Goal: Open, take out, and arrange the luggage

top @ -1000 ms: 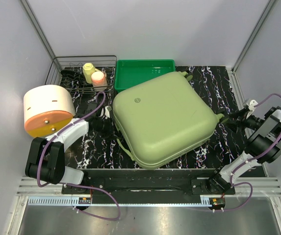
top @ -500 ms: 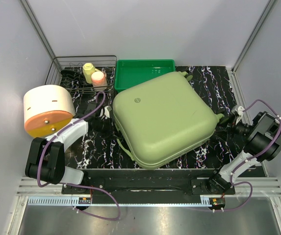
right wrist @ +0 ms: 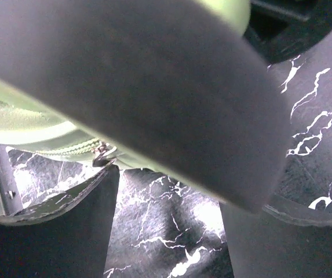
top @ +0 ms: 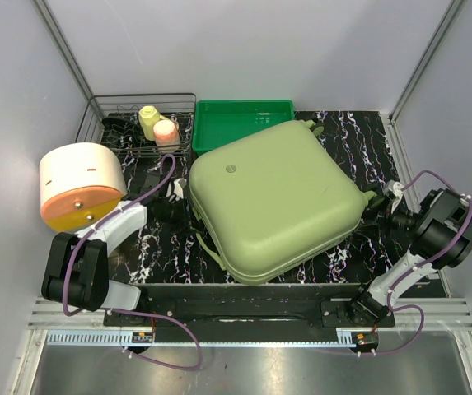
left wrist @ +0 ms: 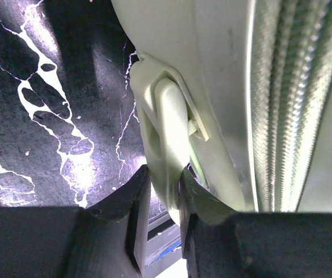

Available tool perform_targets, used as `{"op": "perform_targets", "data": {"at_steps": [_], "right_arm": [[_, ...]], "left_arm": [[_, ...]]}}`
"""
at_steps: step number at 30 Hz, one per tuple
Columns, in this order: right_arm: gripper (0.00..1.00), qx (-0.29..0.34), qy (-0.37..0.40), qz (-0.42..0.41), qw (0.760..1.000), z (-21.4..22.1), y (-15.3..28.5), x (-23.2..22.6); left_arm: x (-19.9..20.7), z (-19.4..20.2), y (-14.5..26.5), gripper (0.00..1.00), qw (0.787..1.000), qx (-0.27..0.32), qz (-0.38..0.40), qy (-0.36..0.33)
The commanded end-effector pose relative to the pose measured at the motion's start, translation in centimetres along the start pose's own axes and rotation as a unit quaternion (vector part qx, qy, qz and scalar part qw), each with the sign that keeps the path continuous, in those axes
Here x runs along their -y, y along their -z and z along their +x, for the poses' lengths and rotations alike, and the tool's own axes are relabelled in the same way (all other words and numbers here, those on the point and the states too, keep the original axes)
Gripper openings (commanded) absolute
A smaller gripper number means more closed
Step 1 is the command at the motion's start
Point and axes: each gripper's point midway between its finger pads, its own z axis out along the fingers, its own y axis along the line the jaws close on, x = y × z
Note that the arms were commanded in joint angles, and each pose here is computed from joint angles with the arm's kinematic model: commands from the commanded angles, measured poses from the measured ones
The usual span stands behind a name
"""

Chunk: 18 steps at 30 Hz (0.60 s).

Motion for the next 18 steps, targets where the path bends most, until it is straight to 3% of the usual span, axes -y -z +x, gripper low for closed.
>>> {"op": "perform_targets", "data": {"at_steps": [1,6,14,18], "right_arm": [[0.76,-0.002,0.169,-0.052,0.984,-2.6,1.0,-2.1],[0.76,-0.015,0.177,-0.039,0.983,-2.8,2.0,-2.3],[0.74,0.02,0.206,-0.026,0.978,-3.6,0.9,-3.4],[0.68,0.033,0.212,-0.025,0.976,-4.4,0.3,-3.0]], "left_arm": [[-2.7,-0.8,0.3,0.0,0.998,0.03,-0.049,-0.035],[-2.8,-0.4,0.2,0.0,0.998,0.03,-0.046,-0.035],[-2.5,-0.2,0.4,0.0,0.998,0.032,-0.039,-0.035],[-2.4,-0.2,0.4,0.0,0.998,0.032,-0.036,-0.034]]}}
